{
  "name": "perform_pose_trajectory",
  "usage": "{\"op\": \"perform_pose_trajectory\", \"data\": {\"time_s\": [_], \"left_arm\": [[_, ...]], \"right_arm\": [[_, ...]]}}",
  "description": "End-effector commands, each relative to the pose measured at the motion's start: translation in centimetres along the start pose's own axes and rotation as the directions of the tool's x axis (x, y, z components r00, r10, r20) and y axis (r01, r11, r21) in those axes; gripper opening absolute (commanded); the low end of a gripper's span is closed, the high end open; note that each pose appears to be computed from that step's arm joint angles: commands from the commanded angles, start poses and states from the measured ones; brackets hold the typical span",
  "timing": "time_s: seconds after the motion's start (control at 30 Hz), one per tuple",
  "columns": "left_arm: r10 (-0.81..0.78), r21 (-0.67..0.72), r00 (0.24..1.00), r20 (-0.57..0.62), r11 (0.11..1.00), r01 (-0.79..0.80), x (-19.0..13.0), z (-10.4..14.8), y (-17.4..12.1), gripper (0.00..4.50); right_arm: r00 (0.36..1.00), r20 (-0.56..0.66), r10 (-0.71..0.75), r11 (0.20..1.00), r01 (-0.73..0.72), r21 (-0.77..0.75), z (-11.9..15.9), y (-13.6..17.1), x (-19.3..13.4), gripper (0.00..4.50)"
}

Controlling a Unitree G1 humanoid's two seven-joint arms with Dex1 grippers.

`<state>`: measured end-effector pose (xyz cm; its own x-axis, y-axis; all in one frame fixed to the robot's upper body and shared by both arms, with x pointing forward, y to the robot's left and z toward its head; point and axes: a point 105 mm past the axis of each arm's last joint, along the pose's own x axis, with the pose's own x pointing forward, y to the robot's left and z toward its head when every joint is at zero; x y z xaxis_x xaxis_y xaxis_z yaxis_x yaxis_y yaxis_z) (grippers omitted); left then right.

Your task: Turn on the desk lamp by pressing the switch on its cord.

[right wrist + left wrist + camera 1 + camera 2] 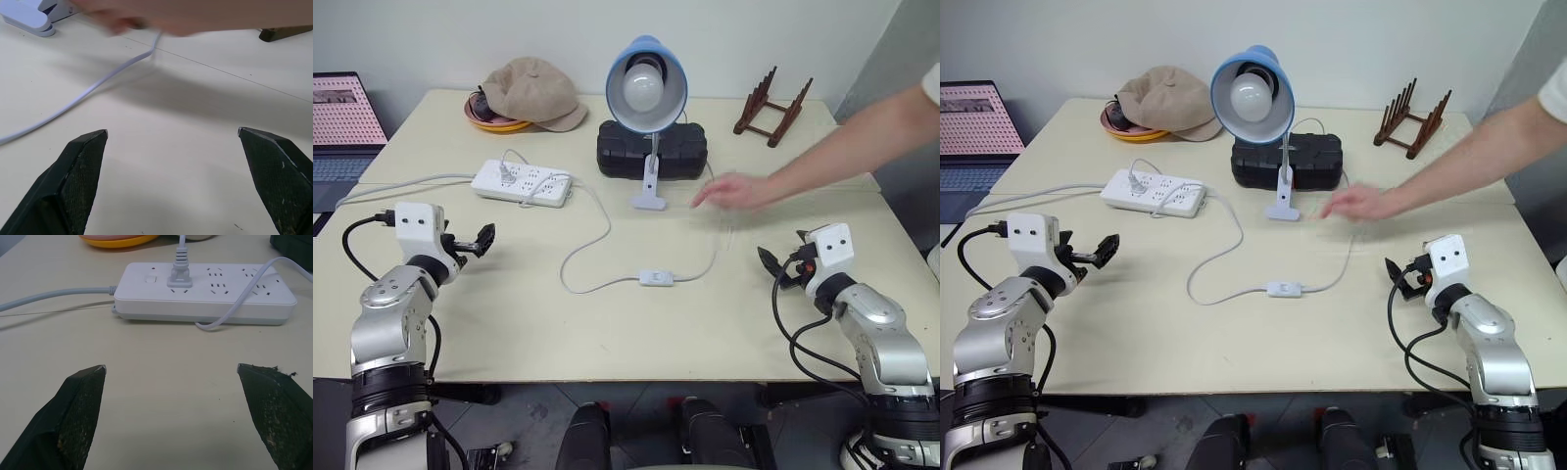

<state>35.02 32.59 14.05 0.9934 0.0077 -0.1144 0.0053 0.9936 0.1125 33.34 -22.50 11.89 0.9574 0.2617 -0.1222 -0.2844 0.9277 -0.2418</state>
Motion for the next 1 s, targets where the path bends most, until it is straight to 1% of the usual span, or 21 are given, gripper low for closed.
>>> {"op": "perform_pose_trajectory", "data": {"time_s": [0.03, 0.17, 0.23, 0.3, 0.37, 0.4, 0.43, 0.47, 0.53, 0.57, 0.6, 0.67, 0.7, 0.73, 0.8, 1.0], "left_arm": [[-0.017, 0.029, 0.999, 0.051, 0.999, 0.015, -0.3, 1.9, 0.0, 4.5], [-0.028, 0.031, 0.998, 0.053, 0.999, 0.027, -0.3, 2.0, -0.2, 4.5], [-0.085, 0.042, 0.996, 0.033, 0.996, 0.083, -0.4, 2.0, -0.8, 4.5], [-0.155, 0.059, 0.988, 0.013, 0.986, 0.154, -0.5, 2.1, -1.8, 4.5], [-0.333, 0.104, 0.943, -0.022, 0.937, 0.333, -1.0, 2.8, -4.4, 4.5], [-0.454, 0.139, 0.89, -0.053, 0.879, 0.456, -1.7, 3.3, -6.3, 4.5], [-0.53, 0.158, 0.844, -0.081, 0.829, 0.536, -2.2, 3.6, -7.6, 4.5], [-0.615, 0.169, 0.779, -0.126, 0.76, 0.627, -2.9, 3.6, -9.2, 4.5], [-0.741, 0.2, 0.636, -0.216, 0.604, 0.772, -4.7, 3.3, -11.9, 4.5], [-0.783, 0.208, 0.568, -0.255, 0.529, 0.823, -5.5, 3.0, -13.0, 4.5], [-0.802, 0.212, 0.528, -0.278, 0.485, 0.848, -6.0, 2.9, -13.6, 4.5], [-0.855, 0.237, 0.406, -0.323, 0.342, 0.909, -7.2, 3.3, -15.8, 4.5], [-0.869, 0.247, 0.362, -0.337, 0.29, 0.925, -7.6, 3.5, -16.5, 4.5], [-0.878, 0.256, 0.329, -0.348, 0.248, 0.934, -7.9, 3.6, -17.1, 4.5], [-0.879, 0.281, 0.317, -0.356, 0.223, 0.933, -7.8, 3.7, -17.5, 4.5], [-0.879, 0.301, 0.313, -0.359, 0.208, 0.931, -7.3, 3.3, -17.8, 4.5]], "right_arm": [[0.999, 0.04, -0.002, 1.0, 0.003, -0.03, 1.1, -0.3, -0.2, 4.47], [0.999, 0.038, 0.019, 0.999, -0.018, -0.041, 1.2, -0.1, -0.2, 4.47], [0.996, 0.041, 0.077, 0.995, -0.074, -0.072, 1.7, 0.4, -0.1, 4.47], [0.99, 0.042, 0.133, 0.987, -0.128, -0.1, 2.1, 0.9, 0.1, 4.47], [0.959, 0.034, 0.282, 0.95, -0.274, -0.148, 3.0, 2.6, 0.1, 4.47], [0.918, 0.021, 0.397, 0.905, -0.387, -0.177, 3.6, 3.9, 0.0, 4.47], [0.882, 0.008, 0.471, 0.866, -0.461, -0.194, 4.0, 4.8, -0.2, 4.47], [0.835, -0.011, 0.549, 0.816, -0.539, -0.208, 4.4, 5.8, -0.4, 4.47], [0.755, -0.046, 0.654, 0.731, -0.647, -0.218, 4.8, 7.2, -0.6, 4.47], [0.714, -0.064, 0.697, 0.688, -0.692, -0.218, 4.9, 7.9, -0.7, 4.47], [0.689, -0.075, 0.721, 0.663, -0.717, -0.217, 5.0, 8.3, -0.8, 4.47], [0.608, -0.07, 0.791, 0.584, -0.784, -0.211, 5.8, 10.4, -0.8, 4.47], [0.58, -0.072, 0.811, 0.555, -0.803, -0.218, 5.9, 11.2, -0.8, 4.47], [0.565, -0.074, 0.822, 0.538, -0.812, -0.225, 5.9, 11.8, -0.6, 4.47], [0.563, -0.086, 0.822, 0.531, -0.812, -0.243, 5.5, 12.6, -0.1, 4.47], [0.559, -0.095, 0.824, 0.515, -0.808, -0.286, 5.0, 14.8, 1.4, 4.47]]}}
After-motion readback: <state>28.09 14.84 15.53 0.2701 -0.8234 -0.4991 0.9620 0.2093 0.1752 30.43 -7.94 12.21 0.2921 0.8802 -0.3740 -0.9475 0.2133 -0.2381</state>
